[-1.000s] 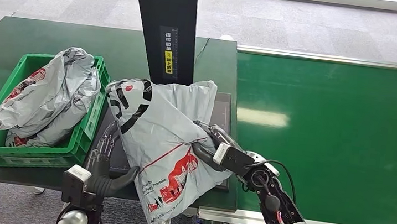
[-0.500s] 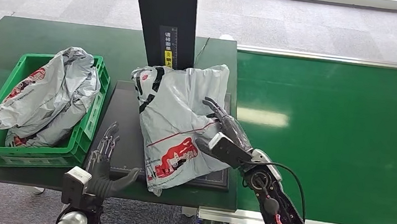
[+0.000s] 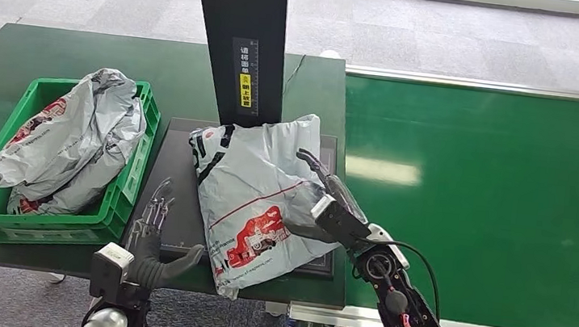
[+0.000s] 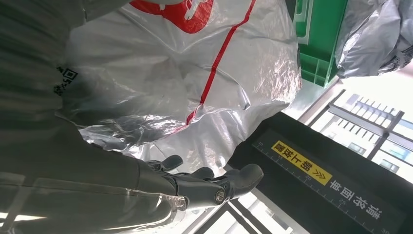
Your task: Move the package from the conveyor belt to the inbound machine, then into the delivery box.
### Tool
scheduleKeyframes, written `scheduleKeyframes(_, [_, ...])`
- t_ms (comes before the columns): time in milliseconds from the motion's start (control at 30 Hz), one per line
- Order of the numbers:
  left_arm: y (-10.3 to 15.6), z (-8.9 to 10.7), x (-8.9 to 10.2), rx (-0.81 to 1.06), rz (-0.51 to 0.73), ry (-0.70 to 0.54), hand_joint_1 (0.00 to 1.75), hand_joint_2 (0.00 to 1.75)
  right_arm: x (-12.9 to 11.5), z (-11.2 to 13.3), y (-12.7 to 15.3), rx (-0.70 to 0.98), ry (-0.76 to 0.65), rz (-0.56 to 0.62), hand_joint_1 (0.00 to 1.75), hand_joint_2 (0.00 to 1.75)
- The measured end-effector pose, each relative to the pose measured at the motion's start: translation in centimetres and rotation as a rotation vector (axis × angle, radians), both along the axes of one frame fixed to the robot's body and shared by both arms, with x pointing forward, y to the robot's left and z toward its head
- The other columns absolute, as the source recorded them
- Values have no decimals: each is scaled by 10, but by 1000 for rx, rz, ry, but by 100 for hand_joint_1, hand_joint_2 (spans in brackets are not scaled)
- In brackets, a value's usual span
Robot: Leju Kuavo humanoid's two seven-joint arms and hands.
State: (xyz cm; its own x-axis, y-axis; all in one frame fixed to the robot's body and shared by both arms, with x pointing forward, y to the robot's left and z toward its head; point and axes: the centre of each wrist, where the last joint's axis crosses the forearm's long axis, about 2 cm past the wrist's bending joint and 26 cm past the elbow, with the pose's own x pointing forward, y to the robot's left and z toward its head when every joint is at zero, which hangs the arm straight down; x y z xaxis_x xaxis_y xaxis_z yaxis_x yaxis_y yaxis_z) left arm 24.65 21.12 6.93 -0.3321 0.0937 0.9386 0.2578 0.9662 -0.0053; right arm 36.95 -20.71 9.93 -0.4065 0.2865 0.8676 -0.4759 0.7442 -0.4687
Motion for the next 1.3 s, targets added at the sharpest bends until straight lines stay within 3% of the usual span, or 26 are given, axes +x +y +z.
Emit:
scheduleKeyframes(200, [-1,0,1,-4,-6,-7,0,175,-7,-7,-1,100,-35,27,0,175])
scheduleKeyframes(367, [-3,1,3,-9,-16,-12,0,175,-15,-6,-1,217,-111,-44,0,175])
scheduleKeyframes(600, [-7,3,5,-12,-41,-18,0,175,-35,-11,-7,398,-87,-115,0,175])
scheduleKeyframes(800, [-8,4,5,-12,-50,-21,0,175,-51,-19,-8,437,-72,-140,0,175])
scheduleKeyframes(1300, [-10,4,5,-12,-59,-22,0,175,-54,-19,-10,447,-77,-151,0,175])
